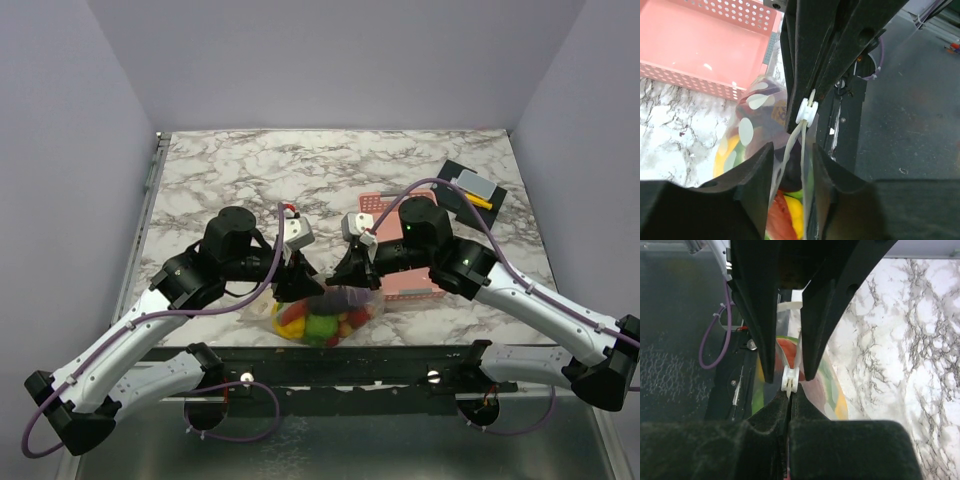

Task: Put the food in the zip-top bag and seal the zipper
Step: Zip the zipper food storage bag at the center of the board.

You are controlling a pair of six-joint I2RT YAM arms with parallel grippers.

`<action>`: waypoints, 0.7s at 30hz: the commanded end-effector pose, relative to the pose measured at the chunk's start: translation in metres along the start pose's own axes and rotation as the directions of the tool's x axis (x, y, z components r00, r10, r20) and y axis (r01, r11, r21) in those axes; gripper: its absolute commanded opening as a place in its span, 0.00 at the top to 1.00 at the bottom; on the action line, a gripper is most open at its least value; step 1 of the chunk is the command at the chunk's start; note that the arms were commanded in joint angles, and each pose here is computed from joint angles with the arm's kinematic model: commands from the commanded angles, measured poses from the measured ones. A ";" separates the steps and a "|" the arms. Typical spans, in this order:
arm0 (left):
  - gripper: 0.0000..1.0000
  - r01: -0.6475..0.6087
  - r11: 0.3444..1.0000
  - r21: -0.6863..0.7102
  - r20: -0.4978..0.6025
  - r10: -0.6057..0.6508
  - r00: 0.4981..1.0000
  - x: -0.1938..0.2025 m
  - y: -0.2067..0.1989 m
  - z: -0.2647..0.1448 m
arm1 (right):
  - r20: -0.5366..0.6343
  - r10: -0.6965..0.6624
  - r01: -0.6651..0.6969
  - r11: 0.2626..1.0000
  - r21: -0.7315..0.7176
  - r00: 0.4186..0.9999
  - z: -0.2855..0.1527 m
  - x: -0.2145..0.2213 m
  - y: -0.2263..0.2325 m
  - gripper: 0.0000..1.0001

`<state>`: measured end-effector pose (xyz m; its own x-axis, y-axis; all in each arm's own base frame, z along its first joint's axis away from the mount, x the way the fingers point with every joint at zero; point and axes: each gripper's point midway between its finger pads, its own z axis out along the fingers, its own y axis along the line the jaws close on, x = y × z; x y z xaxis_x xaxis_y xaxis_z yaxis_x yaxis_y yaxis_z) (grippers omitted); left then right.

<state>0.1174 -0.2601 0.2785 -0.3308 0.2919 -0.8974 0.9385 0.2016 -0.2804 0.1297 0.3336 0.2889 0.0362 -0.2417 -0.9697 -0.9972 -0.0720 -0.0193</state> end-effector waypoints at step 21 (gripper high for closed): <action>0.56 -0.154 0.986 0.069 0.106 0.146 0.984 -0.047 -0.016 -0.005 | 0.037 -0.006 0.009 0.996 -0.085 0.999 0.000 -0.013 0.016 0.99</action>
<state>0.1202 -0.2681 0.3100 -0.2329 0.2481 -0.9403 0.9693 0.1381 -0.2037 0.1225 0.3325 0.2848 0.0156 -0.2537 -0.9672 -0.9945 -0.1039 0.0112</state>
